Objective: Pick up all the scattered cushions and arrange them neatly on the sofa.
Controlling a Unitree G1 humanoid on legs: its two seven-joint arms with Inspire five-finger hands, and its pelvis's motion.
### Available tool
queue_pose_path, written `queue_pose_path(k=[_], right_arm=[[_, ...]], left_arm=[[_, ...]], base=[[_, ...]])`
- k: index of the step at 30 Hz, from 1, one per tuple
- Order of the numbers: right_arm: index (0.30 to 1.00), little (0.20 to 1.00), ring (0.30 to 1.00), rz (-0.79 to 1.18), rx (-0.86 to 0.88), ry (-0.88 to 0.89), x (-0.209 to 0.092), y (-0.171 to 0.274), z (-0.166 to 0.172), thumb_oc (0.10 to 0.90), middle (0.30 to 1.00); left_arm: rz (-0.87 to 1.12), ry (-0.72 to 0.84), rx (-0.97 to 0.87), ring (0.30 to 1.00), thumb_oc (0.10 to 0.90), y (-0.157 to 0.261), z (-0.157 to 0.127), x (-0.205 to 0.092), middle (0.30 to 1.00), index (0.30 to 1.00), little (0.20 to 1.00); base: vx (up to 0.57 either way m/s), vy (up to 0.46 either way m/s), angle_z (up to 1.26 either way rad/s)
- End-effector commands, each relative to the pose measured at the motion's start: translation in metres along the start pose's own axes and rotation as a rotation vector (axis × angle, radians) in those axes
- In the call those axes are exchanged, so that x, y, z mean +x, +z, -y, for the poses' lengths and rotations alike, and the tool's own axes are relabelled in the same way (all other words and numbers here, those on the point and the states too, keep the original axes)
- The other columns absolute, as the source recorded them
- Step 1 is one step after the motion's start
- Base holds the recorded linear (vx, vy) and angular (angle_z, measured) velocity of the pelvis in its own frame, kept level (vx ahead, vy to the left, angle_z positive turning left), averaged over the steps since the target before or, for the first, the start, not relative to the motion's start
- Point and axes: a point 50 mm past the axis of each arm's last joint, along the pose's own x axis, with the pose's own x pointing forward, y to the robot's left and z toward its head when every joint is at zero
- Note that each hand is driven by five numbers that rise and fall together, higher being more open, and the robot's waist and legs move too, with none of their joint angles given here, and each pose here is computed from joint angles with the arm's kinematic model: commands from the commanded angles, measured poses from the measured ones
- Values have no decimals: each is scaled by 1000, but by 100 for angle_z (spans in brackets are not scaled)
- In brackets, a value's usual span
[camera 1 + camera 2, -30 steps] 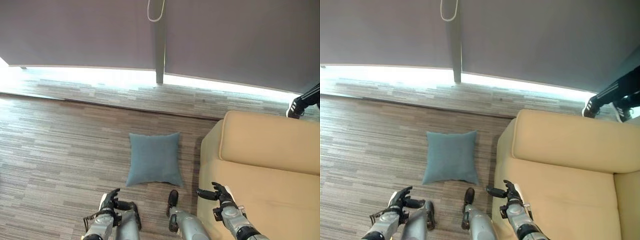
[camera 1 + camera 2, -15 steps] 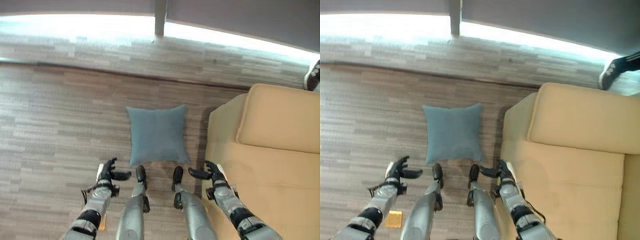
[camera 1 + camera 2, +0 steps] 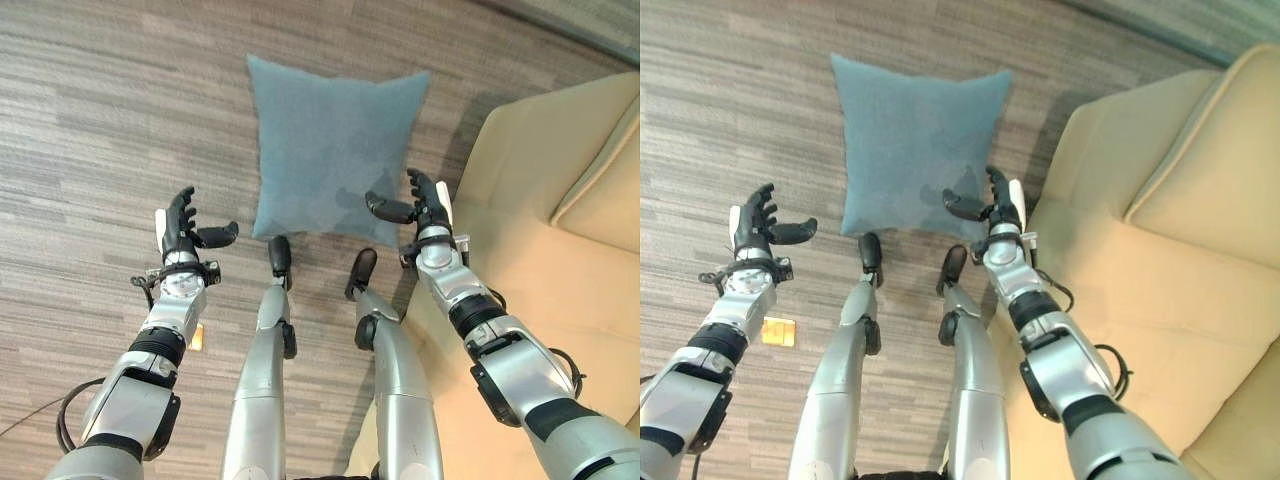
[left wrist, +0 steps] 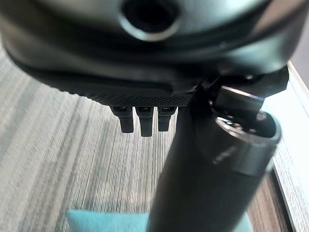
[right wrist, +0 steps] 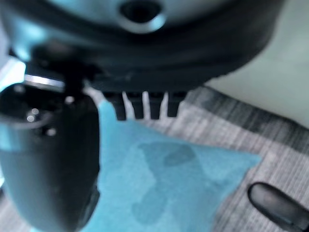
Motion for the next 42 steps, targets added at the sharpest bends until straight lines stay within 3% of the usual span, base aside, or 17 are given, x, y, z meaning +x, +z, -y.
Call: queue_pose_path(k=[1, 2, 4, 12, 16, 23, 29, 32, 37, 38, 39, 40, 42], right_arm=[[900, 900, 900, -48, 58, -124, -3, -22, 27, 800, 900], [900, 900, 900, -15, 77, -147, 0, -10, 32, 800, 900], [900, 900, 900, -5, 109, -161, 0, -6, 32, 800, 900], [900, 900, 900, 67, 68, -149, 7, 27, 26, 800, 900], [900, 900, 900, 111, 23, -112, 10, 50, 13, 800, 900], [900, 900, 900, 162, -38, -68, 13, 77, 1, 800, 900], [900, 900, 900, 228, -88, -13, 10, 102, -17, 800, 900], [900, 900, 900, 287, -64, 61, 0, 119, -43, 800, 900], [900, 900, 900, 368, -12, 117, -12, 144, -63, 800, 900], [608, 608, 608, 384, 10, 123, -15, 149, -64, 605, 608], [538, 538, 538, 384, 10, 123, -15, 149, -64, 558, 538], [300, 300, 300, 396, 33, 130, -17, 152, -66, 400, 300], [300, 300, 300, 422, 89, 135, -20, 160, -65, 400, 300]], left_arm=[[113, 116, -87, 900, 800, 18, -26, 0, 900, 900, 900], [209, 113, -103, 900, 800, 45, -26, 3, 900, 900, 900], [254, 123, -143, 900, 800, 59, -27, 3, 900, 900, 900], [311, 176, -209, 900, 800, 94, -34, 15, 900, 900, 900], [304, 153, -298, 900, 800, 115, -25, 23, 900, 900, 900], [359, 89, -282, 900, 800, 153, -12, 30, 900, 900, 900], [389, -17, -268, 900, 800, 175, 21, 27, 900, 900, 900], [396, -123, -288, 900, 800, 182, 59, 16, 900, 900, 900], [349, -199, -317, 900, 800, 177, 92, 5, 900, 900, 900], [341, -203, -328, 533, 555, 177, 96, 4, 533, 533, 533], [340, -203, -328, 425, 483, 177, 96, 4, 425, 425, 425], [332, -207, -339, 300, 400, 176, 98, 3, 300, 300, 300], [321, -215, -354, 300, 400, 175, 100, 2, 300, 300, 300]], base=[[15, -83, 12], [5, -53, 15], [29, -85, 16], [32, -53, 10], [1, -13, 0], [0, -2, 0], [0, 0, 0], [0, 0, 0], [-3, -13, 0], [-8, -35, -1], [0, 0, 0], [0, 0, 0], [-17, -39, -1]])
